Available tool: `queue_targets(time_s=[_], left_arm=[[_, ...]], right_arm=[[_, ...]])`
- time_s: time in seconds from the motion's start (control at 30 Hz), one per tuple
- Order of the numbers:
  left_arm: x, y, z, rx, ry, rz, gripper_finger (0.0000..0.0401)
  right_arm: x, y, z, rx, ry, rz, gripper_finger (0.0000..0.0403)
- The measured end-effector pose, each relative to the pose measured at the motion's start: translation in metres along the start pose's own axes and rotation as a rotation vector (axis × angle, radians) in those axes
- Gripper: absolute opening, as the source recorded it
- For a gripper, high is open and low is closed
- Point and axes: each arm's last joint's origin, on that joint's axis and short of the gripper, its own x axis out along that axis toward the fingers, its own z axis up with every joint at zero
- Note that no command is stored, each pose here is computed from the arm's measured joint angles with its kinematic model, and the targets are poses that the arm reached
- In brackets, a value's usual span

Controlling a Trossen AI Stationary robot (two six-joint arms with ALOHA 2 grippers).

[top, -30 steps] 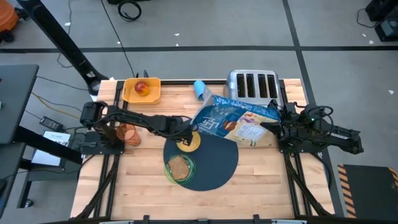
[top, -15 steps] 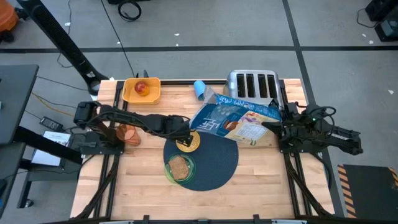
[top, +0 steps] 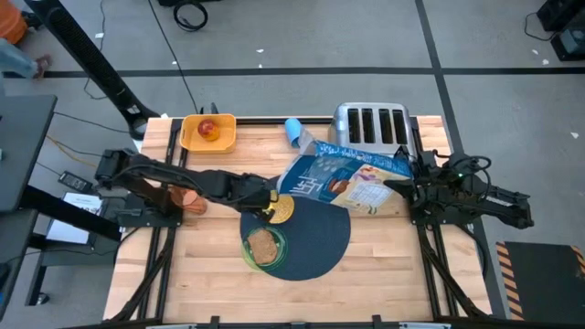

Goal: Arrange a breakfast setting
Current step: Pour the cereal in the yellow bowl on the dark blue table mat

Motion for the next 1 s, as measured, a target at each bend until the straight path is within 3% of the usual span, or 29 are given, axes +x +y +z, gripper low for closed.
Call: queue_targets(time_s=[0.17,0.47,1.0], left_arm=[[-0.036,0.011,-0.011,0.069,-0.034,-0.003,0.0196],[-0.089,0.031,-0.015,0.075,-0.282,-0.023,0.0196],[-0.099,0.038,-0.015,0.143,-0.324,-0.011,0.0196]], right_arm=[[0.002,-0.001,-0.004,0.008,0.041,0.002,0.0283],[0.014,-0.006,-0.009,-0.015,0.1,-0.006,0.0282],[0.045,-0.008,0.013,-0.061,0.239,0.028,0.0282]])
